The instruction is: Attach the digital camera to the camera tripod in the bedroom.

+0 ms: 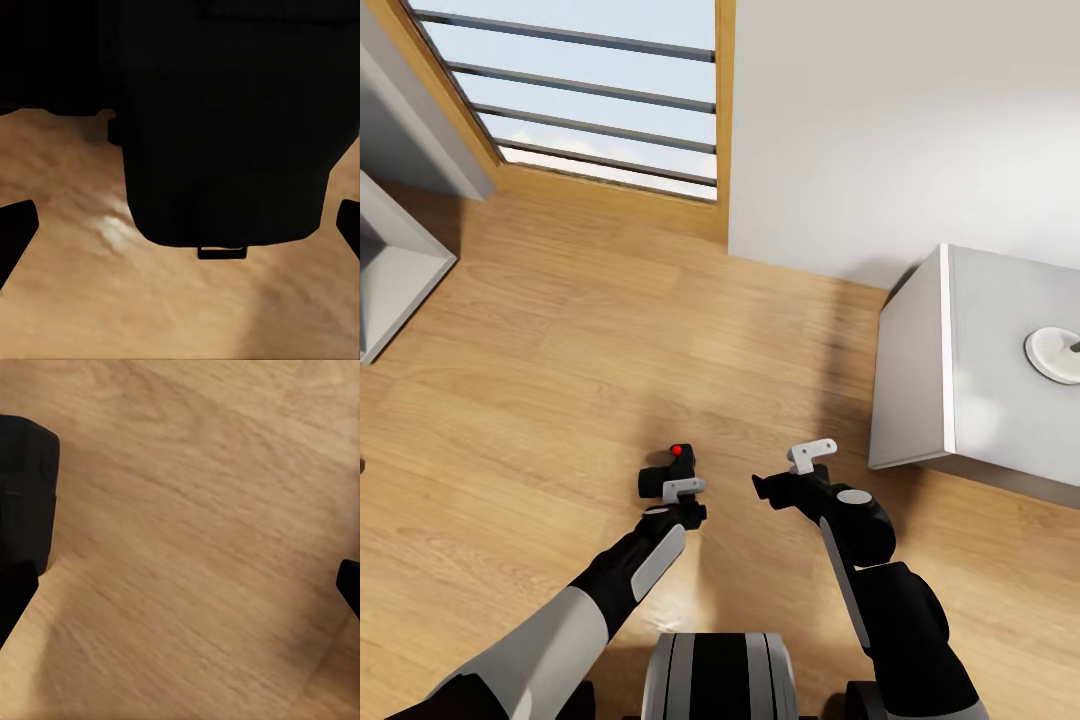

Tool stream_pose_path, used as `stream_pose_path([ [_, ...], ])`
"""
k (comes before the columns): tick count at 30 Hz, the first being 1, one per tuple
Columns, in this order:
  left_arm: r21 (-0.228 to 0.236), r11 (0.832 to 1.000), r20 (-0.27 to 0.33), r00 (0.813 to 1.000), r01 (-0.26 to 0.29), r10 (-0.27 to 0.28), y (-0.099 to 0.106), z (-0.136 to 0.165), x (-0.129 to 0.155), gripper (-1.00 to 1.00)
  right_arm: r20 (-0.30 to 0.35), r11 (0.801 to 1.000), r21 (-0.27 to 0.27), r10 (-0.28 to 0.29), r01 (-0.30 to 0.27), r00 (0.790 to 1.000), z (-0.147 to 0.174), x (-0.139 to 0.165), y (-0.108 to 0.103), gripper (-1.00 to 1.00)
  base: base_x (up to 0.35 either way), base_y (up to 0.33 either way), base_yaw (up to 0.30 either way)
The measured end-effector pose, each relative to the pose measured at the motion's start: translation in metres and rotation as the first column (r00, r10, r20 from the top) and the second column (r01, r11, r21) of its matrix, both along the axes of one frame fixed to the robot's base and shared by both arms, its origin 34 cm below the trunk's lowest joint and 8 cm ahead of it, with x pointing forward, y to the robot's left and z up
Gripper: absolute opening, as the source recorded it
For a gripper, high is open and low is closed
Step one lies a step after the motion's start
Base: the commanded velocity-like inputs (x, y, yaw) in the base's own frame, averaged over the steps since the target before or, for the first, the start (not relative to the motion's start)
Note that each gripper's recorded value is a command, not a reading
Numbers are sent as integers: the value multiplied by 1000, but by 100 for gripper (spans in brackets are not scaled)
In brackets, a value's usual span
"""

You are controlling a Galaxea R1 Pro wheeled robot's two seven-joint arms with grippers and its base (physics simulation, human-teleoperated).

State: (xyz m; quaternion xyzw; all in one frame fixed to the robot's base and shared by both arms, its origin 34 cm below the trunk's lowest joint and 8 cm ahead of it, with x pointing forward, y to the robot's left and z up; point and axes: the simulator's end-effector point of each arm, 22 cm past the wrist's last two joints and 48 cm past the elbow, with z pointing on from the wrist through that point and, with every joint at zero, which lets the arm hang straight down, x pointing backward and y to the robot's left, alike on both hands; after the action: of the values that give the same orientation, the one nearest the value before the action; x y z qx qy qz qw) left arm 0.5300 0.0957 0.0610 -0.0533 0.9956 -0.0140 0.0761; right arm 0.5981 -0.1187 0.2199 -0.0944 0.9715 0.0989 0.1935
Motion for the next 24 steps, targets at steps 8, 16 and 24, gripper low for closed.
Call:
stream_pose_path([
  [8,2,1000,15,1000,-13,13,1,0,4,100,1,1000,0,0,0,1000,0,0,0,100,0,0,0],
  [16,-1,1000,28,999,-23,24,1,1,9,100,0,1000,-1,-1,1,1000,0,0,0,100,0,0,0],
  [24,-30,999,35,999,-20,21,-5,1,11,-100,0,1000,-1,0,0,1000,0,0,0,100,0,0,0],
])
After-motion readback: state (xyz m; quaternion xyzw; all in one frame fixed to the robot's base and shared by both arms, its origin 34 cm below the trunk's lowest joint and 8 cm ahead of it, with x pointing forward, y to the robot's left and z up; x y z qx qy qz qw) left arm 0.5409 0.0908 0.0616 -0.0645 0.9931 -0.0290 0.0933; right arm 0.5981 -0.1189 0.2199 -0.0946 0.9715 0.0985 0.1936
